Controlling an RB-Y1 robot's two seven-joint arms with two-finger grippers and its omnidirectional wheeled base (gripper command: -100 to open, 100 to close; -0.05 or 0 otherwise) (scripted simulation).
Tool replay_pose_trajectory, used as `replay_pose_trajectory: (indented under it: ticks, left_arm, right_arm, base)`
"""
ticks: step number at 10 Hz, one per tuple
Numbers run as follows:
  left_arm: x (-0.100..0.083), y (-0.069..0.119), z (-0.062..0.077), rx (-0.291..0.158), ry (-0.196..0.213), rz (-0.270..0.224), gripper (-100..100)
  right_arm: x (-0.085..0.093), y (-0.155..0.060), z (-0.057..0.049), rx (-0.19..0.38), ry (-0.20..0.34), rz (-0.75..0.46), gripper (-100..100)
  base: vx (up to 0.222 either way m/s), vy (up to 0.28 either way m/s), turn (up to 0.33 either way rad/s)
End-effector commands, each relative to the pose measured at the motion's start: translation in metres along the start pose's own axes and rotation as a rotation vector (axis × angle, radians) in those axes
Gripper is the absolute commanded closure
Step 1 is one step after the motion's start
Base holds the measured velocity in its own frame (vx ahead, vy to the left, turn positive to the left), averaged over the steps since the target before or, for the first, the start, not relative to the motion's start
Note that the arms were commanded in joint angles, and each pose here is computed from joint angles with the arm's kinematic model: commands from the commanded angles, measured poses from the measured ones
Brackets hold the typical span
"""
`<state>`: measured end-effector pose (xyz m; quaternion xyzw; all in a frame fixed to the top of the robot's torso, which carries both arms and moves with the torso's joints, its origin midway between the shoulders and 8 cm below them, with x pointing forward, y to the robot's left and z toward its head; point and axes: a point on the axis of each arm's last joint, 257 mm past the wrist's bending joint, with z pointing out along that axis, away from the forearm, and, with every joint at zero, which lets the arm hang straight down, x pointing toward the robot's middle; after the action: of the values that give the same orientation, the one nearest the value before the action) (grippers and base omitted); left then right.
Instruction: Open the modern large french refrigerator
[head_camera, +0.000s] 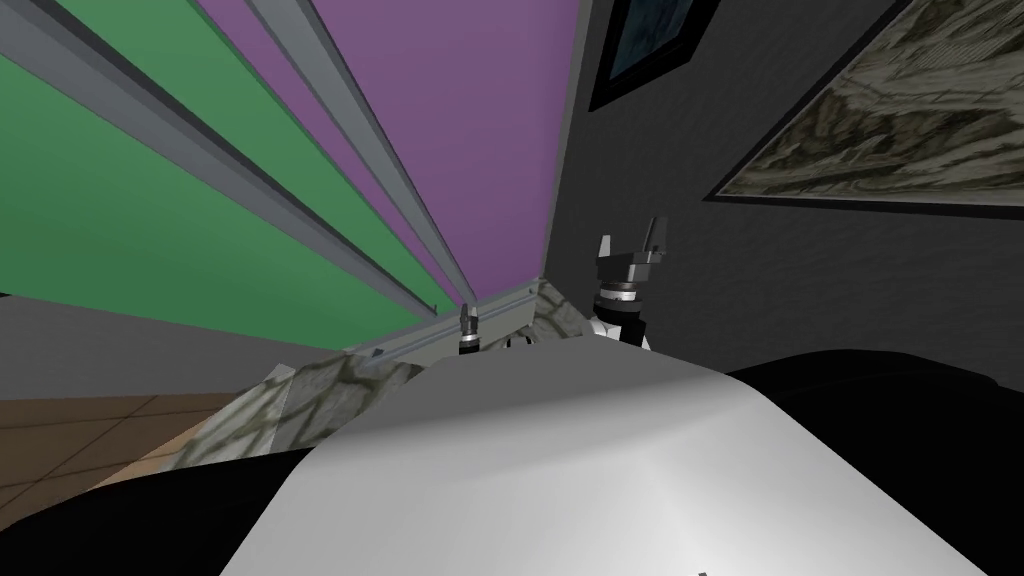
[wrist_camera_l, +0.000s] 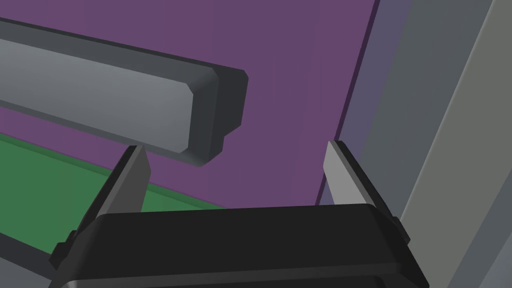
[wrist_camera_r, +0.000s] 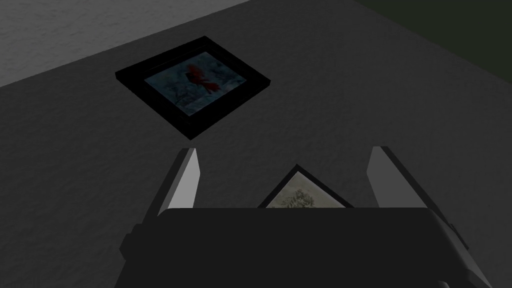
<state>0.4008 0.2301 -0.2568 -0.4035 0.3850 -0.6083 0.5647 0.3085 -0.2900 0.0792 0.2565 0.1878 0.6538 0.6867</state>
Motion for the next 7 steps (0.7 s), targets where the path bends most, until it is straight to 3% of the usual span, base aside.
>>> replay_pose_trajectory:
  ticks: [1,3,7]
  left_arm:
    - [-0.021,-0.009,0.005,0.017,-0.037,0.012,-100]
    - [-0.04,-0.014,0.003,0.019,-0.069,0.019,-100]
    - [-0.075,-0.022,-0.004,0.019,-0.128,0.05,-100]
  right_arm:
    - [0.0,0.0,0.0,0.0,0.0,0.0,0]
    - [0.0,0.0,0.0,0.0,0.0,0.0,0]
    - [0.0,0.0,0.0,0.0,0.0,0.0,0]
  base:
    - [-0.021,-0.025,-0.085]
    - [-0.023,-0.025,-0.226]
    - [-0.012,-0.024,-0.112]
